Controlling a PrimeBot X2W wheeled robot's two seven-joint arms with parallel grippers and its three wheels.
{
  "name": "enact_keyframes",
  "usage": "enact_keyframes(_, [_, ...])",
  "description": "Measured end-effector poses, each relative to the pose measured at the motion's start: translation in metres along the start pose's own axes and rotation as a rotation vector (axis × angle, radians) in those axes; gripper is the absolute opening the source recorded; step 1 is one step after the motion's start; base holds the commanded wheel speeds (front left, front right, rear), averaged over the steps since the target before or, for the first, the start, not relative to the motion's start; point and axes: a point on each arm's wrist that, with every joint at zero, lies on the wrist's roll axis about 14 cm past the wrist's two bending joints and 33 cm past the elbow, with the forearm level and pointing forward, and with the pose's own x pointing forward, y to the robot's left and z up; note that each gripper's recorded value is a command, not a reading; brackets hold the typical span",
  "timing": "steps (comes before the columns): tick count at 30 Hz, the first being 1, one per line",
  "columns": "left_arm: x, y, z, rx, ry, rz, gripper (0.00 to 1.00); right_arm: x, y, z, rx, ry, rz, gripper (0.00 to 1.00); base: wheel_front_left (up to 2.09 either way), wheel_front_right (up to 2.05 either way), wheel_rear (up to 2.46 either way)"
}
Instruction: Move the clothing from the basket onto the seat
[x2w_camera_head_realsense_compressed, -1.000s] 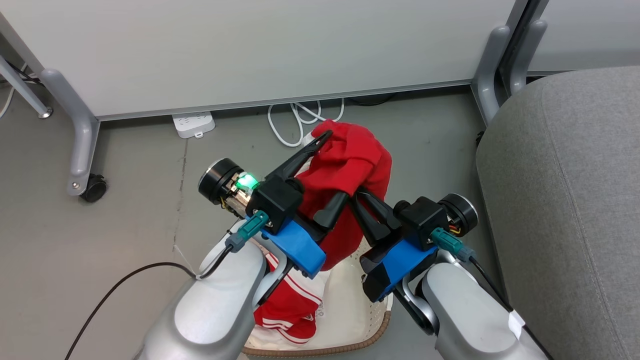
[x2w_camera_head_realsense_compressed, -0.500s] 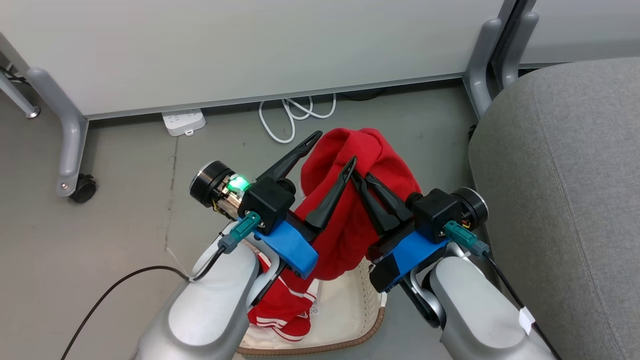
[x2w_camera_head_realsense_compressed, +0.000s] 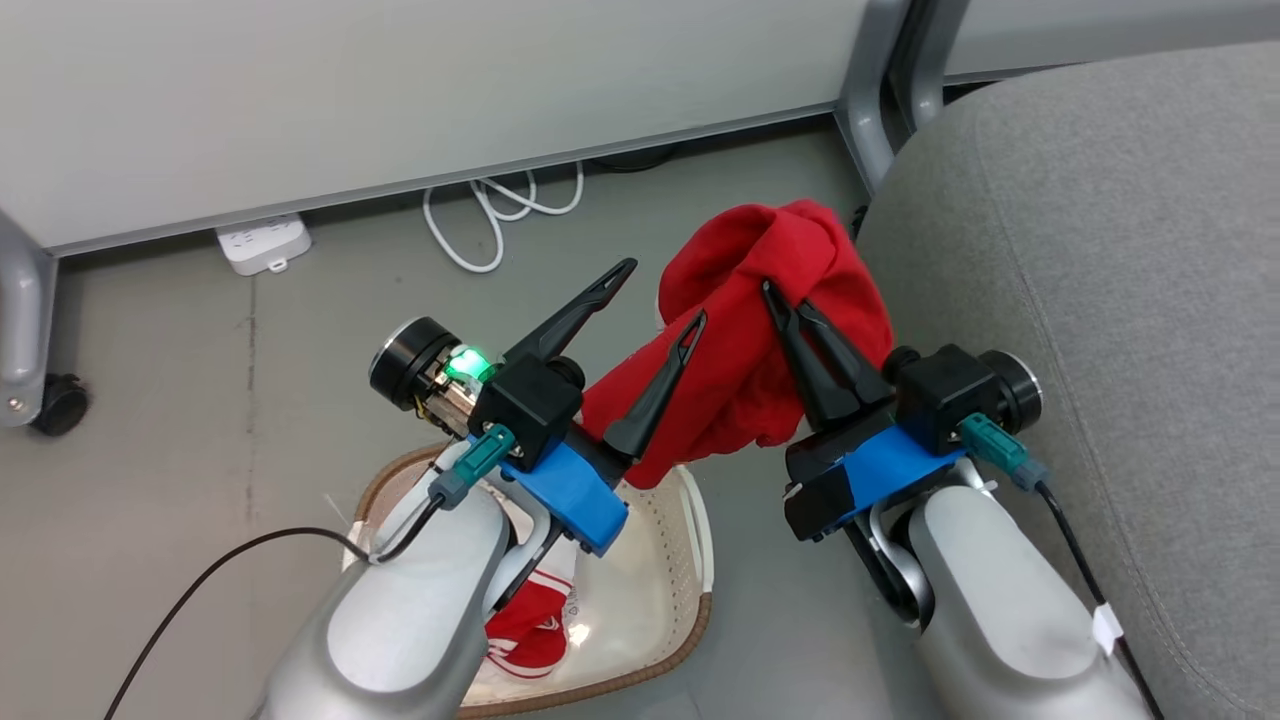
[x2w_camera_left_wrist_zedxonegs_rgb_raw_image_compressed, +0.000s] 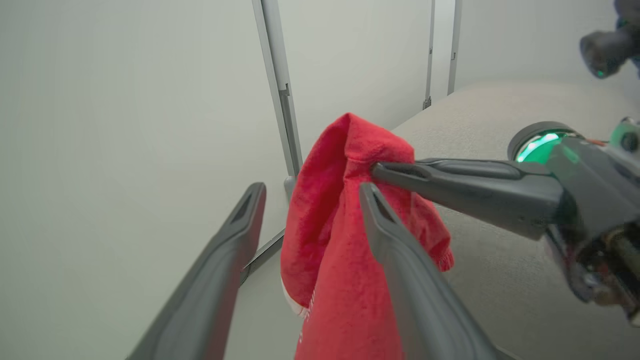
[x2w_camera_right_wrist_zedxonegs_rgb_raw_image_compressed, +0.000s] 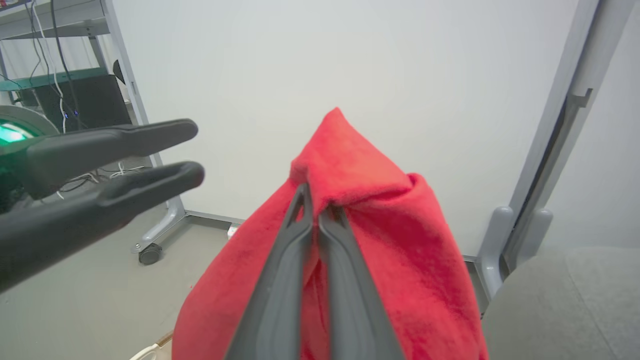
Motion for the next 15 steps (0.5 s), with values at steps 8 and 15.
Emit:
enact_keyframes(8, [0.023,-0.030,-0.011,-0.025,-0.003,-0.108,1.00,-0.026,-0.060,0.007,-0.029,-0.015,-0.178,0.00,0.00,0.00,0.00])
enact_keyframes(15, [0.041,-0.064,-0.019,-0.061,-0.011,-0.213,1.00,-0.062,-0.107,0.010,-0.051,-0.013,-0.339,0.00,0.00,0.00,0.00])
